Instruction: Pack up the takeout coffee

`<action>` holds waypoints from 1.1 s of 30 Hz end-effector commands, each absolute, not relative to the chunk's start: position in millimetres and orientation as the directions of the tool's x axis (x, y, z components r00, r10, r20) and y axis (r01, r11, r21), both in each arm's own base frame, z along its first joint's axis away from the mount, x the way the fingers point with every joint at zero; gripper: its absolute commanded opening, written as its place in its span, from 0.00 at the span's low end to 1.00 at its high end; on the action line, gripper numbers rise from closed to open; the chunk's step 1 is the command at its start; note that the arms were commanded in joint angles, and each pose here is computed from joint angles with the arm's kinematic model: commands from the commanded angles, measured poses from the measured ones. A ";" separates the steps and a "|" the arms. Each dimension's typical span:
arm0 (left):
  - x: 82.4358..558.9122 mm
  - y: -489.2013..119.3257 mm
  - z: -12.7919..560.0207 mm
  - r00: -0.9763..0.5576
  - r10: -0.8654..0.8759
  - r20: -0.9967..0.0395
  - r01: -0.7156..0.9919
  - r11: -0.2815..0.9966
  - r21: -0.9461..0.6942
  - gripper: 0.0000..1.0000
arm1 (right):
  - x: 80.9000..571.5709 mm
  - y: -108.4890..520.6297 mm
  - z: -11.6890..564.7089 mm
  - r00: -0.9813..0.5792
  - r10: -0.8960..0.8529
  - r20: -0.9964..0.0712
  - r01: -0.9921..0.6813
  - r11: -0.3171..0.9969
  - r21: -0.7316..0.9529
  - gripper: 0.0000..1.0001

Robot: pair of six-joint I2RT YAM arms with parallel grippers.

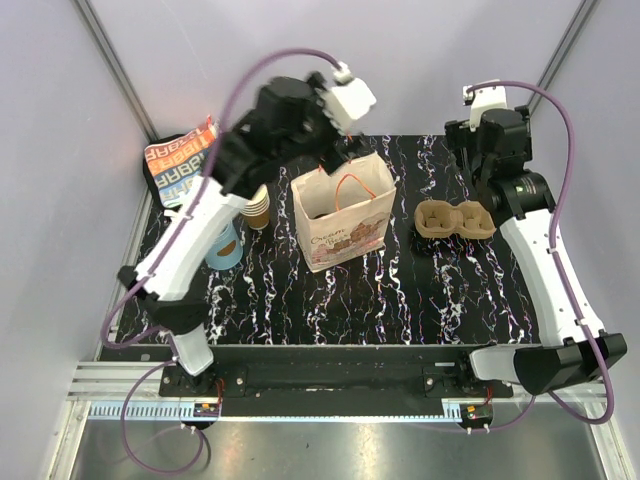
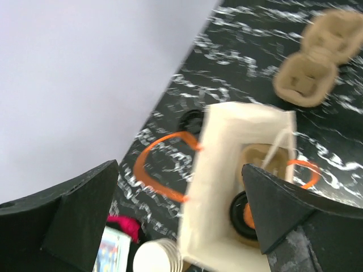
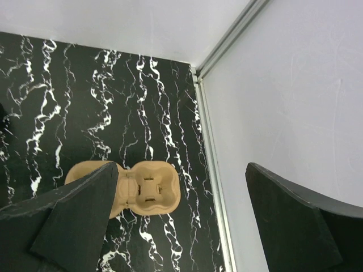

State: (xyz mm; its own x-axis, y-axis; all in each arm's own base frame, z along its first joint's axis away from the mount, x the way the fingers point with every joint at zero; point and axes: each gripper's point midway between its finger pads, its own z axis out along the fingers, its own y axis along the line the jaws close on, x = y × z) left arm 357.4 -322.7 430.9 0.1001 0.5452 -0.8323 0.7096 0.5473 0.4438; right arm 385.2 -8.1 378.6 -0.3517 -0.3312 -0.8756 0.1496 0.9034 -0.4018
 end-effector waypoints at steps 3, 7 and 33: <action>367.5 -210.7 495.3 0.020 0.349 -0.937 0.505 0.805 0.311 0.99 | 389.4 2.1 413.2 -0.282 -0.289 -0.915 0.132 0.933 -0.335 1.00; 375.6 -150.9 500.2 -0.019 0.260 -0.966 0.453 0.863 0.223 0.99 | 390.6 10.4 422.2 -0.270 -0.278 -0.922 0.093 0.946 -0.312 1.00; 338.6 14.3 484.3 -0.058 0.057 -0.997 0.270 0.962 0.039 0.99 | 307.6 41.4 538.5 -0.078 -0.174 -0.982 -0.118 0.979 -0.165 1.00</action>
